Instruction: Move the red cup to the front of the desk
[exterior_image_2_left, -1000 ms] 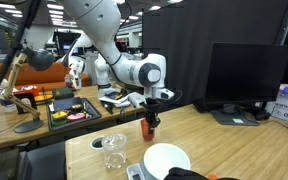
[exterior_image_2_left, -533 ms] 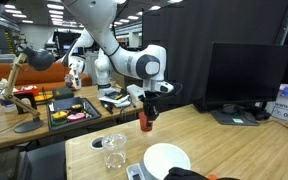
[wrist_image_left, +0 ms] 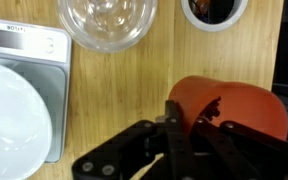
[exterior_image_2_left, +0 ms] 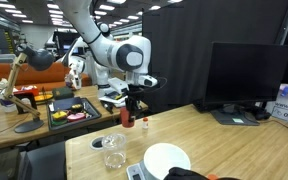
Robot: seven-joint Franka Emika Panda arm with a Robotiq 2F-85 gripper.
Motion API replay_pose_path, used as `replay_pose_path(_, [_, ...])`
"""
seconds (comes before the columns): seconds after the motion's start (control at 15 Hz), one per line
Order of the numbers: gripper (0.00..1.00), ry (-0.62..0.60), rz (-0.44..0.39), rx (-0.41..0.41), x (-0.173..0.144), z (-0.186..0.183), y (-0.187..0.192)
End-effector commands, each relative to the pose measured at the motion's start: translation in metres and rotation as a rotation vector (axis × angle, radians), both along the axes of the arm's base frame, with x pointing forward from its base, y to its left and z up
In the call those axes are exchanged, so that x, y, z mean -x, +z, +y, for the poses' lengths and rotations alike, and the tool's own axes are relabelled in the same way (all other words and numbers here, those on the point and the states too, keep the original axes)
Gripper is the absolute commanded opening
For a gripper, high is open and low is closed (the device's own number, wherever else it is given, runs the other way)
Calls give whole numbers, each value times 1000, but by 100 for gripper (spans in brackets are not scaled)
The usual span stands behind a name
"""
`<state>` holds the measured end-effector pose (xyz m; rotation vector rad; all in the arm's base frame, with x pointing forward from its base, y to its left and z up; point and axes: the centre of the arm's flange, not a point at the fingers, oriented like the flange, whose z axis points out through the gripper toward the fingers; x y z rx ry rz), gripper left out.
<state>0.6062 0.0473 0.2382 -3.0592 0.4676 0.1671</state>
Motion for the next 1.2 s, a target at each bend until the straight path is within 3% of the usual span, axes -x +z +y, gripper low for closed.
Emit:
replay_pose_path(0.0, [1, 67, -11, -57, 32, 14, 10])
replay_pose_path(0.4, [1, 142, 28, -17, 67, 34, -3])
replay_pose_path(0.8, [1, 172, 70, -38, 102, 44, -14])
replay_pose_path(1.13, [1, 159, 3, -36, 117, 48, -4])
